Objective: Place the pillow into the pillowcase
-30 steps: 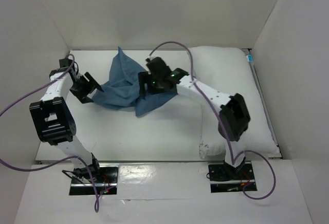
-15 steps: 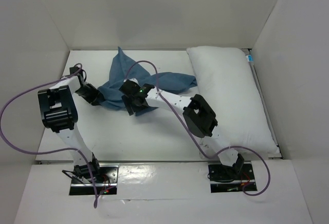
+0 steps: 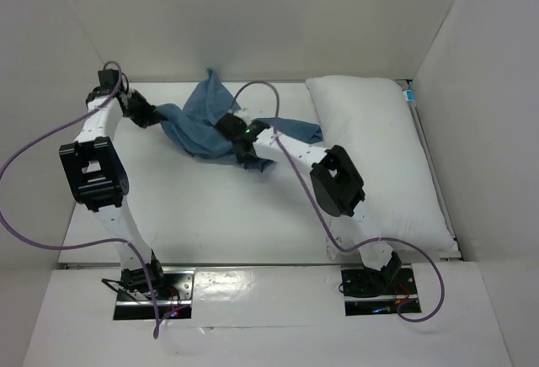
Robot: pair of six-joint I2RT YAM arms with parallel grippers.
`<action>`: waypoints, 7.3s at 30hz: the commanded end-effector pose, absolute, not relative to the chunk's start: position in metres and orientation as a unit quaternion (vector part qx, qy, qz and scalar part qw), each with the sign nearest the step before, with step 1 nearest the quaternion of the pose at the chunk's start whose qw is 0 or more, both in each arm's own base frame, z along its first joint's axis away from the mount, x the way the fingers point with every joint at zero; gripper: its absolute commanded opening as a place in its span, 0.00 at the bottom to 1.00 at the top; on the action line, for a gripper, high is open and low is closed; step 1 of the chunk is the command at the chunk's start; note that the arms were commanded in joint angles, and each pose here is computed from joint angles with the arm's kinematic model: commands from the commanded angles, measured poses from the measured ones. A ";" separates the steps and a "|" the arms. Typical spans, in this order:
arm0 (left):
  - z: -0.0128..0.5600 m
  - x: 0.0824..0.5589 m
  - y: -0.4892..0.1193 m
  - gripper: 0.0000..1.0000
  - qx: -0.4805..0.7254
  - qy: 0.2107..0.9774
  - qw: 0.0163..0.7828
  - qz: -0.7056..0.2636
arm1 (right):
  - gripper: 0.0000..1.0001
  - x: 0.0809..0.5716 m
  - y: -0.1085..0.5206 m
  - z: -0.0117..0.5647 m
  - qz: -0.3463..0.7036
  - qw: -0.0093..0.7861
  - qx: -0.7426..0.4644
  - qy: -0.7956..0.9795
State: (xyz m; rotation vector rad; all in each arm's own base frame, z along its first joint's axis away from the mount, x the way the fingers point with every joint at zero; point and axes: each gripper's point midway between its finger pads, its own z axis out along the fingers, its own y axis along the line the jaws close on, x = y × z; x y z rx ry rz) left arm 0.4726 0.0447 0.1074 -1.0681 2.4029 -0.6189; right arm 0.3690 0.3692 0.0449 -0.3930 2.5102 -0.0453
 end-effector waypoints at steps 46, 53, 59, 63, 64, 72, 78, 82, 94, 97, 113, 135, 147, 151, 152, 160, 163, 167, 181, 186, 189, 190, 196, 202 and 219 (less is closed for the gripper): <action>0.248 0.443 0.087 0.73 -0.284 0.860 0.375 0.195 | 0.64 0.318 0.251 0.175 0.162 0.314 -0.064 0.933; 0.245 0.465 -0.023 0.74 -0.130 0.918 0.373 -0.017 | 0.73 0.340 0.213 0.202 0.126 0.353 -0.013 0.927; 0.171 0.392 -0.205 0.64 0.076 0.957 0.257 -0.108 | 0.74 0.357 0.162 0.220 0.111 0.377 0.071 0.917; 0.139 0.350 -0.269 0.54 0.140 0.951 0.211 -0.175 | 0.74 0.361 0.126 0.236 0.106 0.399 0.117 0.903; 0.128 0.344 -0.283 0.54 0.154 0.949 0.202 -0.187 | 0.73 0.359 0.118 0.242 0.105 0.407 0.126 0.899; 0.077 0.327 -0.318 0.56 0.193 0.952 0.140 -0.194 | 0.73 0.355 0.067 0.244 0.111 0.411 0.180 0.887; 0.050 0.339 -0.306 0.58 0.185 0.963 0.146 -0.133 | 0.73 0.349 0.061 0.231 0.108 0.397 0.183 0.893; 0.040 0.338 -0.298 0.44 0.177 0.968 0.139 -0.112 | 0.73 0.348 0.058 0.229 0.105 0.394 0.187 0.894; 0.036 0.338 -0.297 0.37 0.176 0.969 0.137 -0.106 | 0.73 0.351 0.061 0.223 0.110 0.386 0.179 0.898; 0.030 0.337 -0.296 0.39 0.176 0.970 0.132 -0.103 | 0.73 0.351 0.061 0.223 0.110 0.386 0.179 0.898; 0.031 0.338 -0.295 0.15 0.183 0.970 0.132 -0.088 | 0.73 0.354 0.063 0.222 0.112 0.385 0.173 0.899; 0.161 0.368 -0.268 0.00 0.136 0.954 0.173 -0.202 | 0.87 0.374 0.050 0.246 -0.016 0.384 0.138 0.913; 0.189 0.395 -0.234 0.00 0.047 0.944 0.183 -0.270 | 0.90 0.424 0.085 0.244 -0.084 0.361 0.091 0.924; 0.187 0.396 -0.238 0.00 0.051 0.942 0.177 -0.281 | 0.84 0.366 0.145 0.243 0.041 0.346 -0.011 0.937; 0.186 0.398 -0.239 0.00 0.050 0.942 0.176 -0.281 | 0.84 0.349 0.156 0.236 0.070 0.327 -0.030 0.942; 0.187 0.404 -0.237 0.00 0.043 0.941 0.180 -0.282 | 0.85 0.238 0.120 0.142 -0.008 0.166 0.067 0.984; 0.188 0.408 -0.229 0.00 0.033 0.941 0.181 -0.284 | 0.83 0.226 0.126 0.143 0.017 0.147 0.056 0.987; 0.189 0.408 -0.227 0.00 0.031 0.939 0.179 -0.292 | 0.82 0.213 0.150 0.131 0.065 0.109 0.020 0.992; 0.191 0.414 -0.224 0.00 0.036 0.935 0.183 -0.302 | 0.84 0.250 0.048 0.145 -0.144 0.160 0.238 0.947; 0.192 0.413 -0.225 0.00 0.038 0.934 0.181 -0.306 | 0.85 0.309 0.097 0.194 -0.062 0.280 0.158 0.945; 0.192 0.413 -0.222 0.00 0.035 0.936 0.185 -0.298 | 0.85 0.350 0.112 0.242 -0.028 0.367 0.143 0.918; 0.191 0.416 -0.217 0.00 0.030 0.937 0.189 -0.293 | 0.87 0.364 0.113 0.255 -0.034 0.391 0.132 0.910; 0.193 0.419 -0.206 0.00 0.013 0.936 0.190 -0.296 | 0.91 0.433 0.109 0.253 -0.102 0.424 0.136 0.890; 0.196 0.423 -0.196 0.00 0.004 0.936 0.198 -0.291 | 0.98 0.496 0.094 0.193 -0.190 0.384 0.143 0.892; 0.103 0.421 -0.174 0.00 -0.073 0.951 0.147 -0.263 | 0.00 0.470 0.142 0.238 0.036 0.452 0.066 0.889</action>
